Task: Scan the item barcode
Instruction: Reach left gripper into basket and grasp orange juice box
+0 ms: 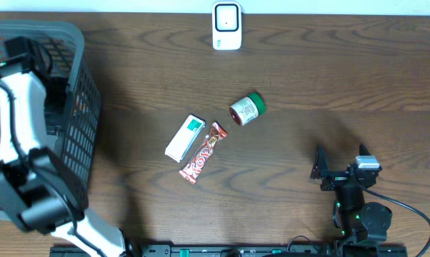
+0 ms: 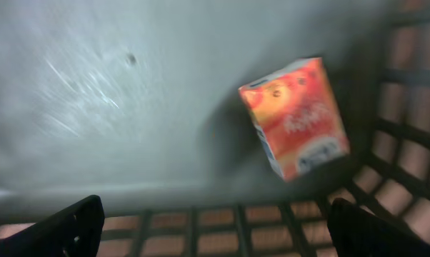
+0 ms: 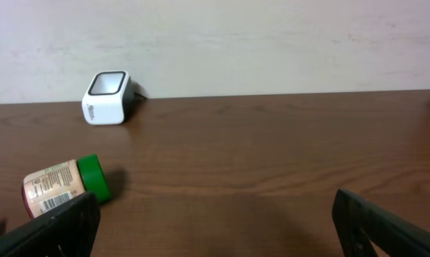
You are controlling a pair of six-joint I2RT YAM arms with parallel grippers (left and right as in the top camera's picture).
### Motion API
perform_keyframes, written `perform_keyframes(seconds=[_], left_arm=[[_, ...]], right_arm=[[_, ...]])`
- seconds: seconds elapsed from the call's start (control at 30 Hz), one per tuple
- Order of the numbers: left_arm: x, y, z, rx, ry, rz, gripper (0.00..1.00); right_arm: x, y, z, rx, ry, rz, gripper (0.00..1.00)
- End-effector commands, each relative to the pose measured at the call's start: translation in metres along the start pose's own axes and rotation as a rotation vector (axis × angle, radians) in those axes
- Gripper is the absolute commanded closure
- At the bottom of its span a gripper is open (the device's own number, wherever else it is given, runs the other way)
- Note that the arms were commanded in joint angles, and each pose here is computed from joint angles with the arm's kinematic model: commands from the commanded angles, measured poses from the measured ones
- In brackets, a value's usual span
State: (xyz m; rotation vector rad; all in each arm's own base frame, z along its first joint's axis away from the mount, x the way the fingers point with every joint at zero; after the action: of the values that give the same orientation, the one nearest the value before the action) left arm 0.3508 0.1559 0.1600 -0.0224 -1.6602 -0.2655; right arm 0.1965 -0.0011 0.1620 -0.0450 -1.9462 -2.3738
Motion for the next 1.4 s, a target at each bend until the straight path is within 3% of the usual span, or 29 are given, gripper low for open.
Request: perform_keyframes(seconds=[0.0,0.27,0.5,0.6,0.9,1.2,1.37], left_arm=[[-0.028,-0.006,-0.008,0.143,0.039,0.021,0.03],[-0.077,-0.005,-0.020,0.230,0.073,0.026,0.03],[-0.084,0.007,-0.035,0.238,0.005,-0.033,0.06],[-0.084,0.009,-0.034,0.237,0.008,-0.049,0.43],[-0.084,0.013,-0.031,0.183,0.030,-0.081,0.92],[-0.063,0.022,-0.028,0.119,0.001,-0.093,0.93],[0.008,0.044,-0.021,0.114,-0.139,-0.192,0.93]], right_arm=[[0.000,-0.001,0.001,-0.012,0.003,0.001,0.01],[0.000,-0.001,0.001,-0.012,0.003,0.001,0.01],[0.000,-0.001,0.001,-0.012,0.003,0.001,0.01],[0.000,-0.001,0.001,-0.012,0.003,0.001,0.01],[0.000,-0.001,0.001,-0.012,0.003,0.001,0.01],[0.000,-0.001,0.001,-0.012,0.003,0.001,0.01],[0.000,-0.001,0.001,-0.012,0.003,0.001,0.01]])
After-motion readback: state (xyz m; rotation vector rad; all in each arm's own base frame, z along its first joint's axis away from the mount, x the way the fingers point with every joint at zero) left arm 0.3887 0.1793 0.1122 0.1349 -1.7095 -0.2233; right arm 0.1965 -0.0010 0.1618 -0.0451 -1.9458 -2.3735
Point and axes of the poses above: each gripper's point midway between its finger pads, its own x axis back along the fingers, its own z axis along the line the jaws close on, y = z × x, the point moved 5 cm from there along x, back along the fingers, and after that the axes turned 7 degrees about -x, right-handed, at the moved point
